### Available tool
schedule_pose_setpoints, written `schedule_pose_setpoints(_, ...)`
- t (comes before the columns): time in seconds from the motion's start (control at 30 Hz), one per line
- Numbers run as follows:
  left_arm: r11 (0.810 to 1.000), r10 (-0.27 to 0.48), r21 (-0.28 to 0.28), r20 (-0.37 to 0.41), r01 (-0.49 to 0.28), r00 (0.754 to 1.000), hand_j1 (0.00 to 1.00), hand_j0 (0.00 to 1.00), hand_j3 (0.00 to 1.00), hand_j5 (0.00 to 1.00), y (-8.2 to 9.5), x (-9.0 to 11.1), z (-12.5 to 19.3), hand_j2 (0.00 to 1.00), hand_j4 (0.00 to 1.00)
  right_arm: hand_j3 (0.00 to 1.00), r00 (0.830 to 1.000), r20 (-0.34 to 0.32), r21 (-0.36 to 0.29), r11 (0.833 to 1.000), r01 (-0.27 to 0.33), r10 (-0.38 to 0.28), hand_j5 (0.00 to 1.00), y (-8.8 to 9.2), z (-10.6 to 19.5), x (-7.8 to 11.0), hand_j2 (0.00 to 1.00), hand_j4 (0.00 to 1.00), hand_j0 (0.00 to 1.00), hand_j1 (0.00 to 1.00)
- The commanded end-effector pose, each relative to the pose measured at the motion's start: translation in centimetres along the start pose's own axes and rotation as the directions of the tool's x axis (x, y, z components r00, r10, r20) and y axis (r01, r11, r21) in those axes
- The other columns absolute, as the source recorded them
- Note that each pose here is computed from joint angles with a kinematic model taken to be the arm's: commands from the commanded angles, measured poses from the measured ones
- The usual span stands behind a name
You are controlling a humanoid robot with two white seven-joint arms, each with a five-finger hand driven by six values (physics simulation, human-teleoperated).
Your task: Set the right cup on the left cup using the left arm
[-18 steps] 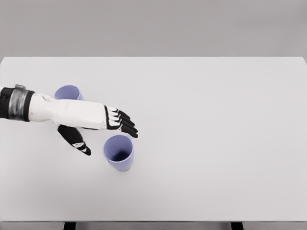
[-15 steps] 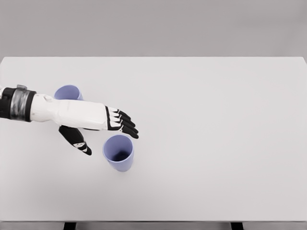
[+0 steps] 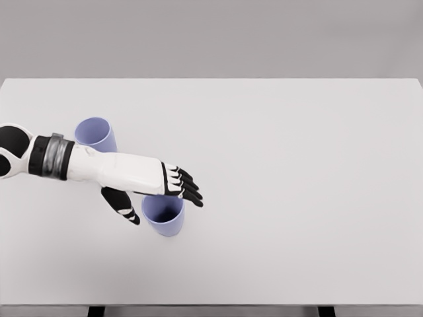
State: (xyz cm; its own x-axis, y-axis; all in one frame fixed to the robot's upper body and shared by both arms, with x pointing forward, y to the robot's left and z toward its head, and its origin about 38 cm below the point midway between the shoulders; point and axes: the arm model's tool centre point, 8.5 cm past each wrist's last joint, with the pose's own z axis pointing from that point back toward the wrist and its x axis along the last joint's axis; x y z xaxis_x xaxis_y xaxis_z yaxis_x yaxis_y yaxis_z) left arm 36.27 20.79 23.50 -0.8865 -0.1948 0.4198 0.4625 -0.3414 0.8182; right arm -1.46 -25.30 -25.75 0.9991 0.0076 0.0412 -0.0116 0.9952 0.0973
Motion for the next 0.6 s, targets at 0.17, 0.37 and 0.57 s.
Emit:
schedule_pose_setpoints(0.17, 1.0, 0.018, 0.007, -0.028, -0.018, 0.999, 1.0, 1.0, 1.0, 1.0, -0.1, -1.0, 0.4, 1.0, 1.0, 1.0, 1.0, 0.0, 0.0, 1.0, 0.0, 0.0, 1.0, 0.0, 0.0, 0.0, 1.0, 1.0, 1.0, 1.0)
schedule_pose_setpoints(0.37, 0.999, 0.049, 0.015, -0.064, -0.048, 0.997, 1.0, 1.0, 1.0, 1.0, -0.4, -2.7, 0.4, 1.0, 1.0, 1.0, 1.0, 0.0, 0.0, 1.0, -0.001, 0.001, 1.0, 0.0, 0.0, 0.0, 1.0, 1.0, 1.0, 1.0)
schedule_pose_setpoints(0.57, 0.999, 0.049, -0.004, -0.064, -0.05, 0.997, 1.0, 1.0, 1.0, 1.0, -1.6, -3.1, -0.7, 1.0, 1.0, 1.0, 1.0, 0.0, 0.0, 1.0, 0.0, 0.0, 1.0, 0.0, 0.0, 0.0, 1.0, 1.0, 1.0, 1.0)
